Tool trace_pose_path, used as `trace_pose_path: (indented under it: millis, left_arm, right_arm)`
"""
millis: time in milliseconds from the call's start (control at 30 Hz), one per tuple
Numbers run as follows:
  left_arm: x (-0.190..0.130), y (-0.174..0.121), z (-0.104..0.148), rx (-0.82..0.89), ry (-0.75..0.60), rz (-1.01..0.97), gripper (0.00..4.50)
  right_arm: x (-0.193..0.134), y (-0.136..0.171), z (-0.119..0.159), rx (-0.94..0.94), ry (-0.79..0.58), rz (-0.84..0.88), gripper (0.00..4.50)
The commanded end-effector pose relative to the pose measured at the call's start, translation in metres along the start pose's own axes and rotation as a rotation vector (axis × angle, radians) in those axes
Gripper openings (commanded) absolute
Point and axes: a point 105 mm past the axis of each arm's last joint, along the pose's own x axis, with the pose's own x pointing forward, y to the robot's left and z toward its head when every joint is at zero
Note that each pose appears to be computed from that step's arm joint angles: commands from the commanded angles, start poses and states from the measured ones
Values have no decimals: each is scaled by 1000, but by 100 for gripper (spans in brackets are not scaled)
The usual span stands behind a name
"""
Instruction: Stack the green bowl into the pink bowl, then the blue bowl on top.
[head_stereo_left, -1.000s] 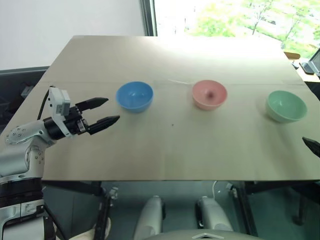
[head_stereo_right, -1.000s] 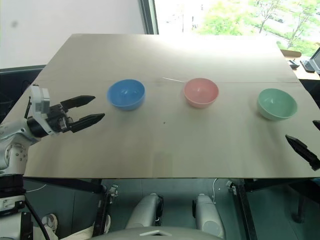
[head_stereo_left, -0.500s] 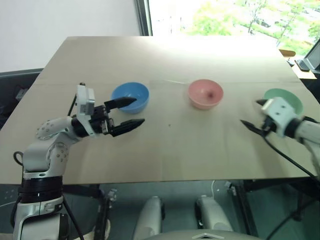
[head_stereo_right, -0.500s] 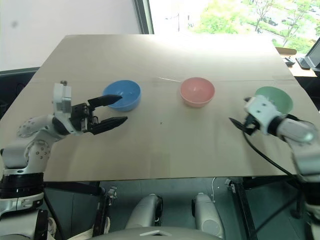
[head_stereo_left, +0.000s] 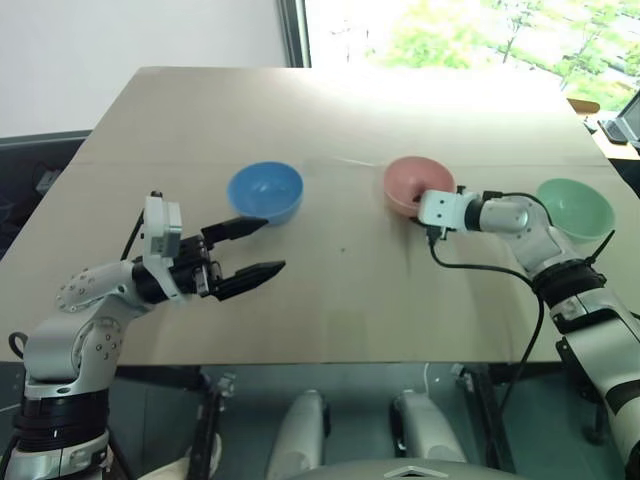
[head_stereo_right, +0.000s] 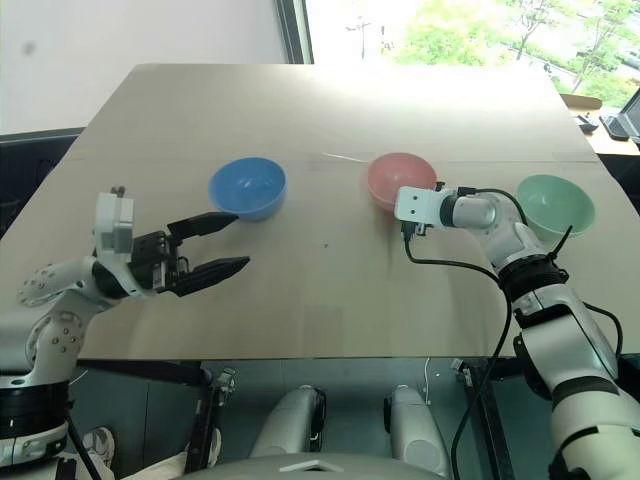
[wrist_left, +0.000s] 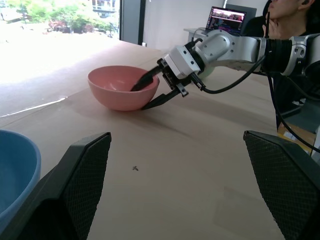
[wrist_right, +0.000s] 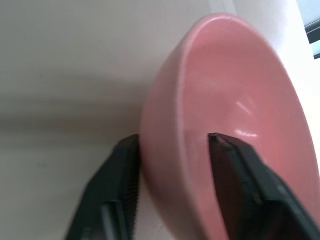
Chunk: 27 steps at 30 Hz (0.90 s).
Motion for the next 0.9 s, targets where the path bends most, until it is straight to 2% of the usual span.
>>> trace_pose_path:
  millis: [33,233,433,533,600,633,733,800,833,867,900]
  left_arm:
    - [-2,-4,9,45,-33,9,450]
    - [-4,-1,-1,37,-35,33,450]
    - [-5,0,-6,45,-20,29,450]
    - [-4,1,-7,48,-18,24,450]
    - [-2,1,-7,48,-22,16,450]
    - [-1,1,-7,49,-21,9,450]
    - [1,2,-6,49,-23,1,450]
    - [2,4,-6,49,-24,0,450]
    - [3,5,-6,50,-25,-2,450]
    - [5,6,-7,51,-25,-5,450]
    - [6,6,-8,53,-25,-8,450]
  right_arm:
    - [-4,-16,20,-62,-67,-13,1]
    - [-14,1,43,-20,-143,125,1]
    - [-37,47,67,59,-156,304,1]
    - [-40,62,67,92,-130,347,1]
    - [-36,63,53,101,-70,320,1]
    - [-36,66,45,115,-44,325,78]
    - [-40,67,40,130,-31,319,164]
    - [-44,62,44,144,-50,288,237]
    - [-47,61,46,154,-69,281,292]
    - [-52,60,50,195,-100,283,310]
    - [-57,59,54,235,-130,282,310]
